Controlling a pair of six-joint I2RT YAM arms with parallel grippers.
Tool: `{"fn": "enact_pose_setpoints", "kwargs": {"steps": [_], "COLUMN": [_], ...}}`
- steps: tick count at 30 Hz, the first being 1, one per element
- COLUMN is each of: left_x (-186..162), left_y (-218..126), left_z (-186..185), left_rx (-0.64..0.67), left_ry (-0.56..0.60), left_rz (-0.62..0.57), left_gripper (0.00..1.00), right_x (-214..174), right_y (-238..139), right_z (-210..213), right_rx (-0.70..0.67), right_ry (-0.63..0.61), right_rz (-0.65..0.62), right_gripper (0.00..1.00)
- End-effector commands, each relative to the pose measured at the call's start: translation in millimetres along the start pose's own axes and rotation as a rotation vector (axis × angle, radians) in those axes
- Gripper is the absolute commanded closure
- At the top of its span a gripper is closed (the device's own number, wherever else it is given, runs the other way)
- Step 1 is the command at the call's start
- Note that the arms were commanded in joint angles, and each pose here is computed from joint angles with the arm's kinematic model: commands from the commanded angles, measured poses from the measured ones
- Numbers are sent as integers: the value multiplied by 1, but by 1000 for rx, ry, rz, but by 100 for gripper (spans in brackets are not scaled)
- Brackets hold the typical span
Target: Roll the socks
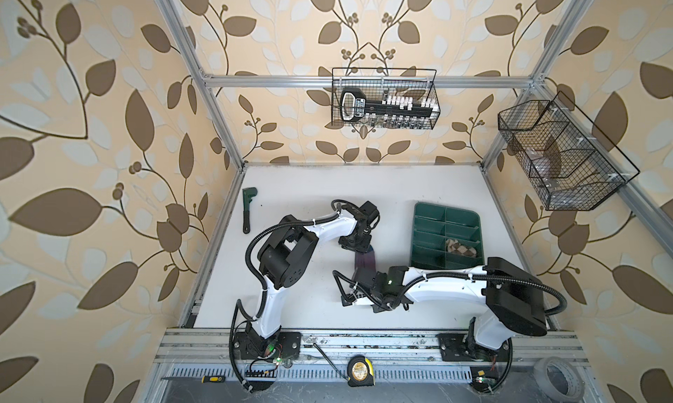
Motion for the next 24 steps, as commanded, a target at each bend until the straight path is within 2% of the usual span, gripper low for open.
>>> {"fn": "enact_pose_setpoints", "kwargs": {"steps": [1, 7, 10, 13, 17, 22, 24], "left_x": [-3, -3, -2, 1, 7, 24, 32], "left_y": [49, 43, 27, -2, -42, -87, -113], "left_z": [10, 9, 8, 6, 0, -1, 2], "left_rx": [59, 32, 2, -31, -96, -78, -85], "left_ry": [3, 14, 32, 70, 146, 206, 203], "left_rz": [48, 33, 0, -62, -126, -205, -267], "left_gripper": [59, 59, 58, 53, 43, 35, 28], "right_x": [0, -1, -10, -25, -32, -35, -36], "right_y": [-2, 9, 11, 14, 16, 20, 21], "right_z": [15, 18, 15, 13, 18, 16, 16], "right_rx": [81, 161, 256, 360, 392, 445, 460], "right_ry": [-109, -99, -3, 97, 89, 101, 106], "right_rz": [-13, 21, 26, 47, 76, 107, 117], "right_gripper": [74, 73, 72, 73, 72, 72, 72]}}
Point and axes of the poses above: each gripper's point midway between its finger pads, its own y axis out along the fingers, its own z axis along the line the jaws close on, x = y × z, the point moved 10 cm from there along -y, back along the fingers, and after that the axes turned 9 degrees about -y, right-handed, at the moved point
